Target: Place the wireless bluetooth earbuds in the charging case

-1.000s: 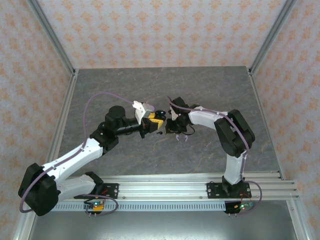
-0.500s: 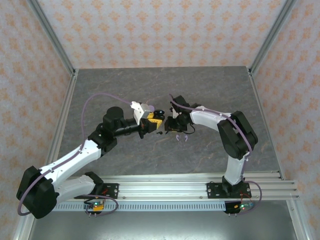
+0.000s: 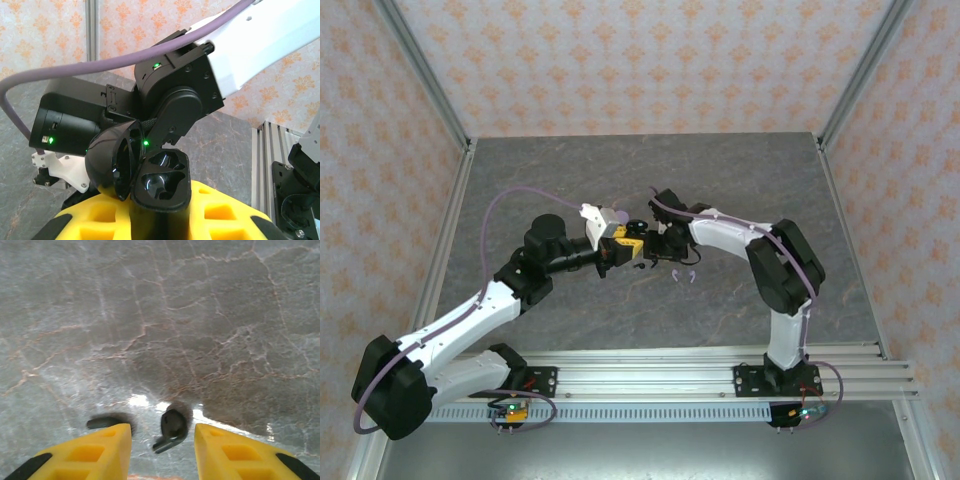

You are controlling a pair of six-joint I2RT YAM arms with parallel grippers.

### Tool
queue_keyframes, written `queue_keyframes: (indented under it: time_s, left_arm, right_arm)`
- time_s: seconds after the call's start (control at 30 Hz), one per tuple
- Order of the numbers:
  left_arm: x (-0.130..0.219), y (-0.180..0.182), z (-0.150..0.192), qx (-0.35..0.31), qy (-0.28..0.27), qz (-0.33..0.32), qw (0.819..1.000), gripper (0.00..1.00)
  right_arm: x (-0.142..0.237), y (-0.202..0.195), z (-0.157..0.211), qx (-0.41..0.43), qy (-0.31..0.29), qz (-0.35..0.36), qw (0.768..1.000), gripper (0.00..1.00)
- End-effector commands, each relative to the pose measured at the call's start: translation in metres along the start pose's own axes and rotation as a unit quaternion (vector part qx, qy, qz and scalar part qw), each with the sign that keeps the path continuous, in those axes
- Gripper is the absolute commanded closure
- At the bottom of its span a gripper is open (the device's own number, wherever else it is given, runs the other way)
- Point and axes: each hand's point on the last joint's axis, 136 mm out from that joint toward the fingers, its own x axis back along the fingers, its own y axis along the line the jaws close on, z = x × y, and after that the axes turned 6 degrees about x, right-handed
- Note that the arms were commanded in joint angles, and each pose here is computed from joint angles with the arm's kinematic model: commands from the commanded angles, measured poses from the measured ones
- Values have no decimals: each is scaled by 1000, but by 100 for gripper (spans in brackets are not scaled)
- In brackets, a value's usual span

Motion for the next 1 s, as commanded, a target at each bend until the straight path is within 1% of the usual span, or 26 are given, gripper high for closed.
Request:
queue_keyframes:
  time_s: [0.0, 0.23, 0.4, 0.47, 0.53, 0.57, 0.77, 0.97]
  left_arm:
    - [4, -3, -3, -17, -10, -4, 1000, 89]
    - [5, -3, -3, -16, -9, -3, 1000, 89]
    - [6, -3, -3, -17, -8, -6, 1000, 89]
    - [6, -3, -2, -17, -7, -5, 1000, 89]
    - [6, -2, -2, -16, -8, -6, 1000, 89]
    - [6, -2, -1, -16, -7, -6, 1000, 89]
    - [6, -2, 0, -15, -5, -7, 1000, 89]
    - [6, -2, 1, -14, -3, -7, 1000, 89]
  right_arm:
    - [-2, -5, 3, -5, 12, 28, 1000, 61]
    - [-11, -8, 6, 5, 25, 60, 998, 62]
    - [-15, -14, 8, 10, 32, 85, 996, 67]
    - [-16, -17, 10, 11, 36, 92, 995, 70]
    - [-16, -18, 10, 13, 36, 95, 995, 77]
    - [-15, -18, 10, 14, 36, 95, 995, 79]
    - [-7, -25, 6, 7, 24, 92, 995, 81]
    - [13, -48, -9, -5, 8, 82, 997, 81]
